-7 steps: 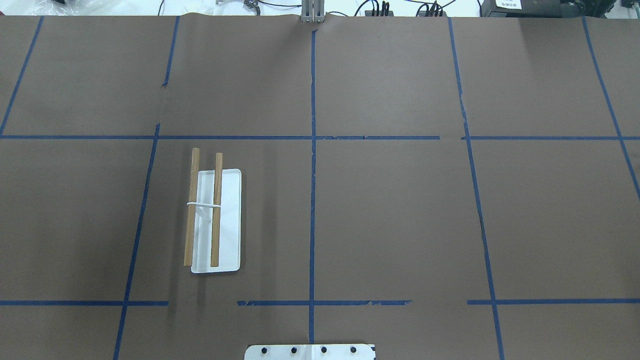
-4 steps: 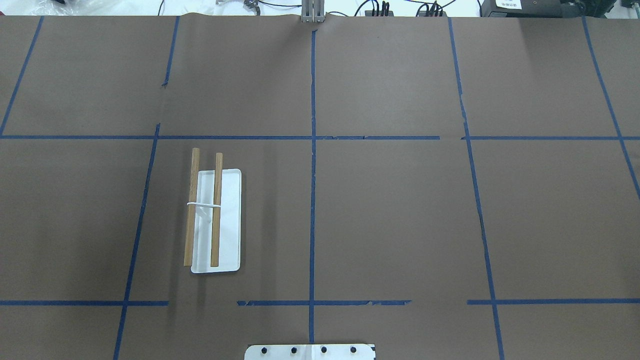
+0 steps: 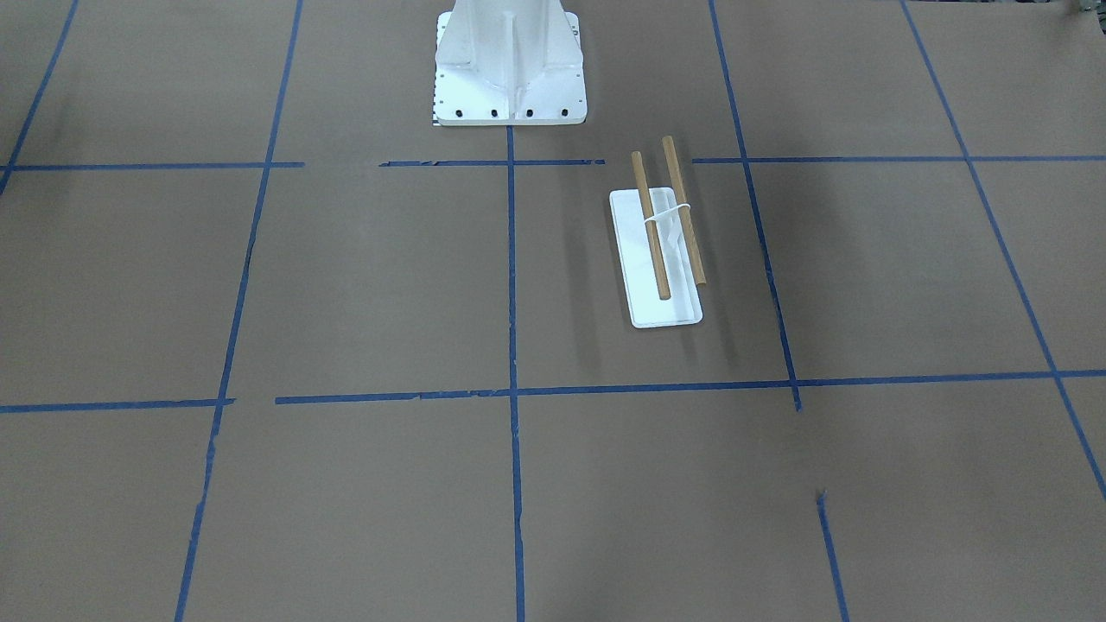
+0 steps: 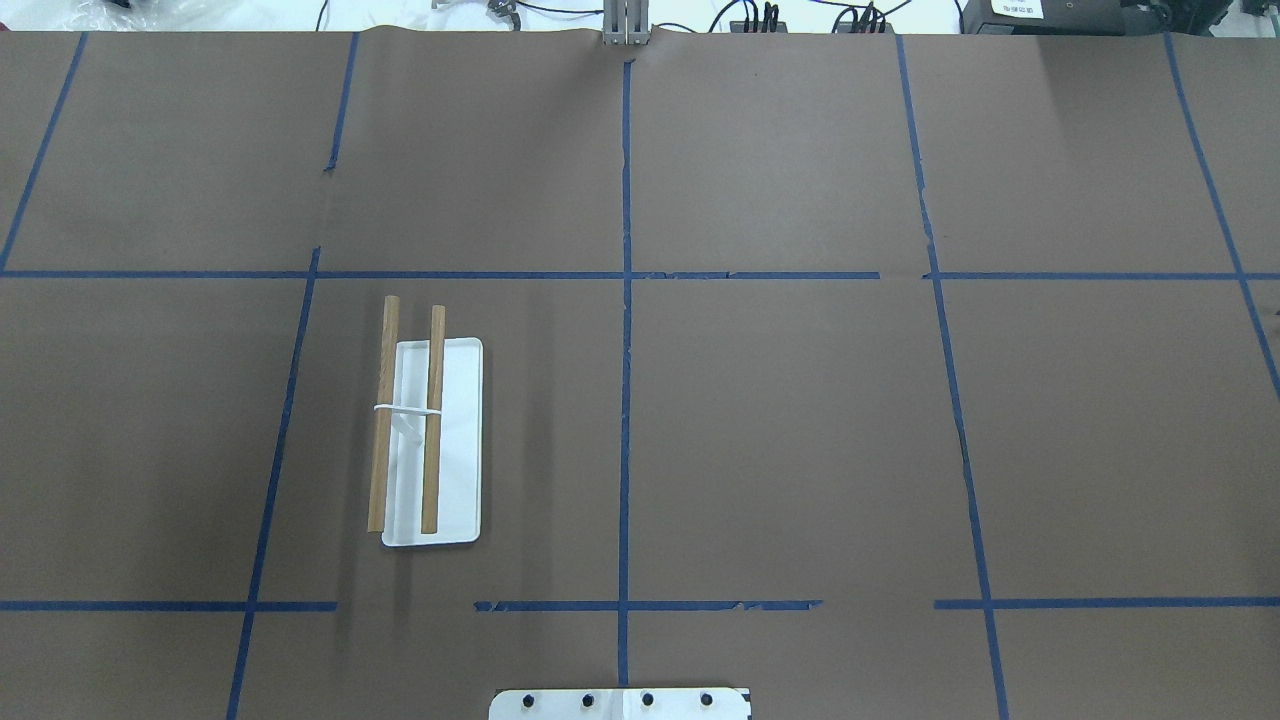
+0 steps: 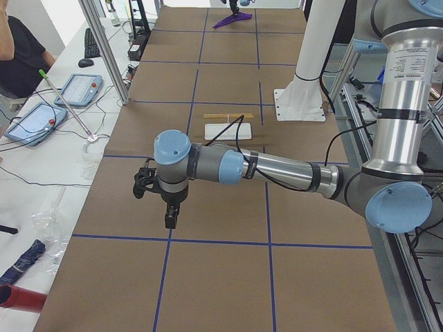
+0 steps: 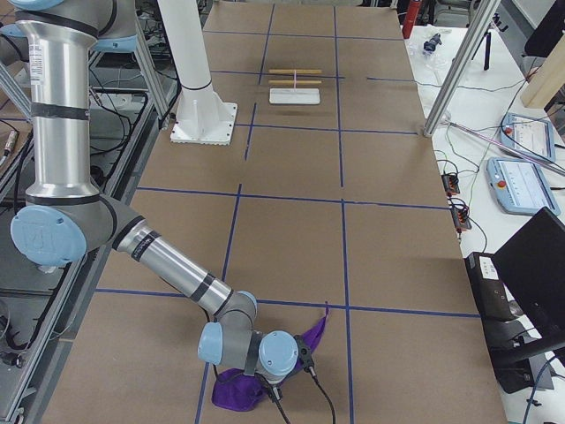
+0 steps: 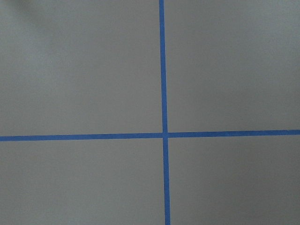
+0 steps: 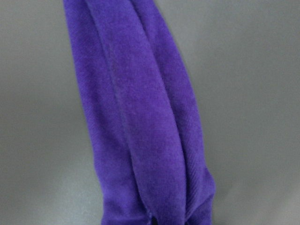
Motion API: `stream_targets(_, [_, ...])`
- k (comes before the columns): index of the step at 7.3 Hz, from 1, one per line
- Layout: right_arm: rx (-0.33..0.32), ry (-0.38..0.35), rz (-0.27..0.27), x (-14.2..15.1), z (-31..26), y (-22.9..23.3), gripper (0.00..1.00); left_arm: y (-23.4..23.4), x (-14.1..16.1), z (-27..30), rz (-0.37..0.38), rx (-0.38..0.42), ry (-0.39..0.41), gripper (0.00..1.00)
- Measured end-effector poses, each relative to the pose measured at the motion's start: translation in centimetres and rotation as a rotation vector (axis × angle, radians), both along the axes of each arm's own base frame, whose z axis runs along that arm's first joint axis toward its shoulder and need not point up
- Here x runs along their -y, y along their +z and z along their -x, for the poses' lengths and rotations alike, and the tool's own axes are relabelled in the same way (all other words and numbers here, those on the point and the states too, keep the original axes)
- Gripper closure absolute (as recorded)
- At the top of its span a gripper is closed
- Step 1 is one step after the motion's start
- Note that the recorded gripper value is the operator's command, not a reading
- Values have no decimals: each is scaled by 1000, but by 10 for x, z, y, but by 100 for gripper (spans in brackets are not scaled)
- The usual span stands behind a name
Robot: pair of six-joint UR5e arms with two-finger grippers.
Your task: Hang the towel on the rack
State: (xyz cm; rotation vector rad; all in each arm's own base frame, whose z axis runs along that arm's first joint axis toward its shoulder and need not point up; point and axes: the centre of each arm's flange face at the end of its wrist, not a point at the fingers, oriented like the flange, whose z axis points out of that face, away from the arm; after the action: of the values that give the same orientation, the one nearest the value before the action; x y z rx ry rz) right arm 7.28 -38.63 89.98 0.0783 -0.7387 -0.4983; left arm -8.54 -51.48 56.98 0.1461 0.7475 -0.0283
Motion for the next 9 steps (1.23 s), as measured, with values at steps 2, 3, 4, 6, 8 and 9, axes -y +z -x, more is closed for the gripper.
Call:
stream_targets(2, [26,29,-93,26,-9,-42,100,0,0,0,-1,0,-1,0])
stream_targets(3, [38,70,-150,39,-26,-70,100,-1,0,0,-1,0,-1,0])
stream_targets(4, [48,106,-194,55,-42,-103,100,-1,1,0,-2,0,-1,0])
stream_targets(6, [69,145,-237,111,-63,-200,100,-3,2,0,-5,0,0,0])
stream_targets(8, [107,211,-231,170,-66,-299,100,-13,9,-1,-30,1,3,0])
stream_targets(9, [139,245,-211,195,-49,-339,100,-28,19,-6,-67,2,11,0])
